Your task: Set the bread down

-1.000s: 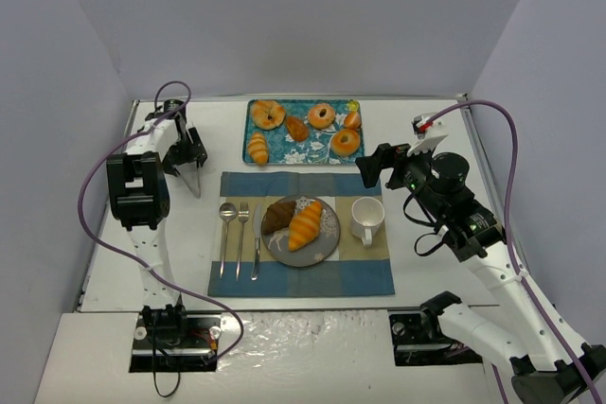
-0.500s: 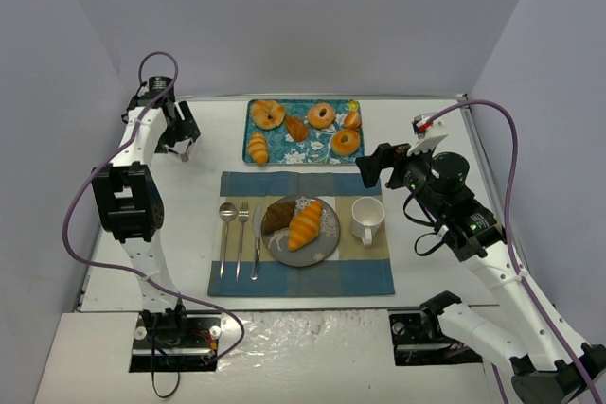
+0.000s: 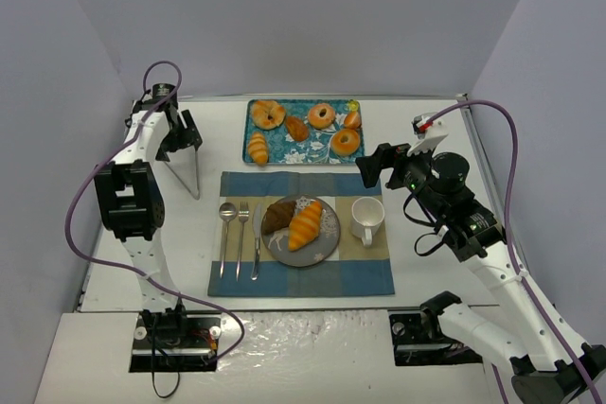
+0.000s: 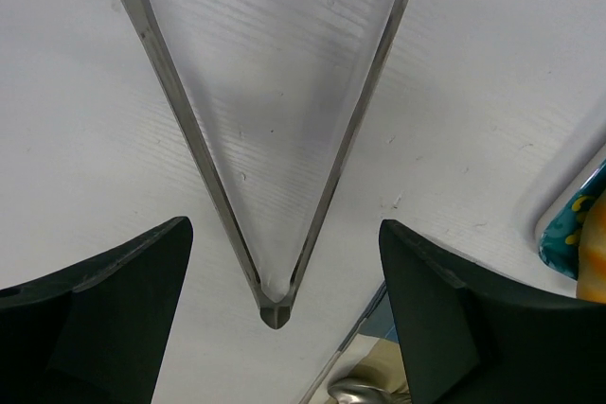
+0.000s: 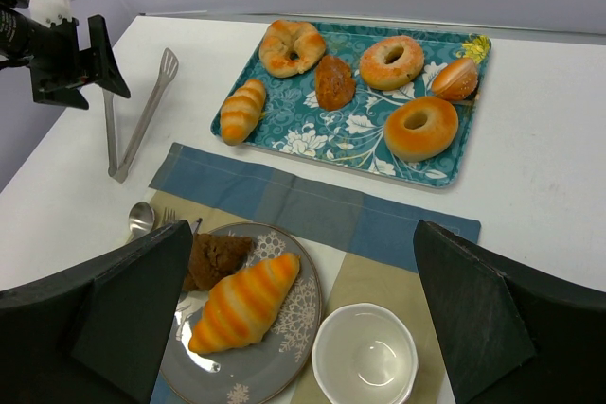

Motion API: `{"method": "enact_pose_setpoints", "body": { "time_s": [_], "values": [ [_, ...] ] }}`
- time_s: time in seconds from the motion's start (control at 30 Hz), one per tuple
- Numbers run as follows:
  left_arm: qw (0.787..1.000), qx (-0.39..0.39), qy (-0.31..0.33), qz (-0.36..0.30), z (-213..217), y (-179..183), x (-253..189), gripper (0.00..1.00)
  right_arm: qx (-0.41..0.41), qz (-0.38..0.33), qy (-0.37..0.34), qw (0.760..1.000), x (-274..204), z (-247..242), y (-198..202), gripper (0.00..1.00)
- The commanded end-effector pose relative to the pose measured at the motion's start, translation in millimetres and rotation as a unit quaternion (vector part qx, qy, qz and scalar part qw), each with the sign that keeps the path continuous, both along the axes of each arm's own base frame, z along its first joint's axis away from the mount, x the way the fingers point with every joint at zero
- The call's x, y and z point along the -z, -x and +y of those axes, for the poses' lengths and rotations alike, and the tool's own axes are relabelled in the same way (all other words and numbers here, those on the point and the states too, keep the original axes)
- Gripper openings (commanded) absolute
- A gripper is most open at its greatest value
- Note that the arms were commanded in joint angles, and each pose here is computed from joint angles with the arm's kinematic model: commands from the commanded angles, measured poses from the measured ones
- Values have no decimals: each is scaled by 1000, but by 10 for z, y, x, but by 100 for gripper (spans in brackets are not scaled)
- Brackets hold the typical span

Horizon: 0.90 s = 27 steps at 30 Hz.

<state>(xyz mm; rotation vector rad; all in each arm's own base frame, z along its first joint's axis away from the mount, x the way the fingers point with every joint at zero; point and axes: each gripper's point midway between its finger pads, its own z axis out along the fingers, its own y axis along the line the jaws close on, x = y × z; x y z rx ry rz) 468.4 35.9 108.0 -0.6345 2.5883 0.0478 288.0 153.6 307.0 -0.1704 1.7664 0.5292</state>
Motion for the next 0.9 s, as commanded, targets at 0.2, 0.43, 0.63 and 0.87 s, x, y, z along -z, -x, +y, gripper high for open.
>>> {"method": "enact_pose_setpoints", "body": {
  "time_s": [0.2,0.43,0.63,0.87],
  "values": [
    [995,32,-13,-94,-175,-113,-830,76,-5,-47,-19,999,-308,28,-1,100],
    [973,153,-32,-170,-1115,211,-1702,77,-5,-42,-16,999,-279,40,-24,100],
    [935,264,1,-236,-1977,874,-2096,78,-6,-42,-19,999,-289,49,-22,100],
    [887,351,52,-296,-2387,1594,-2277,78,-6,-37,-22,999,-316,79,-63,100]
  ]
}}
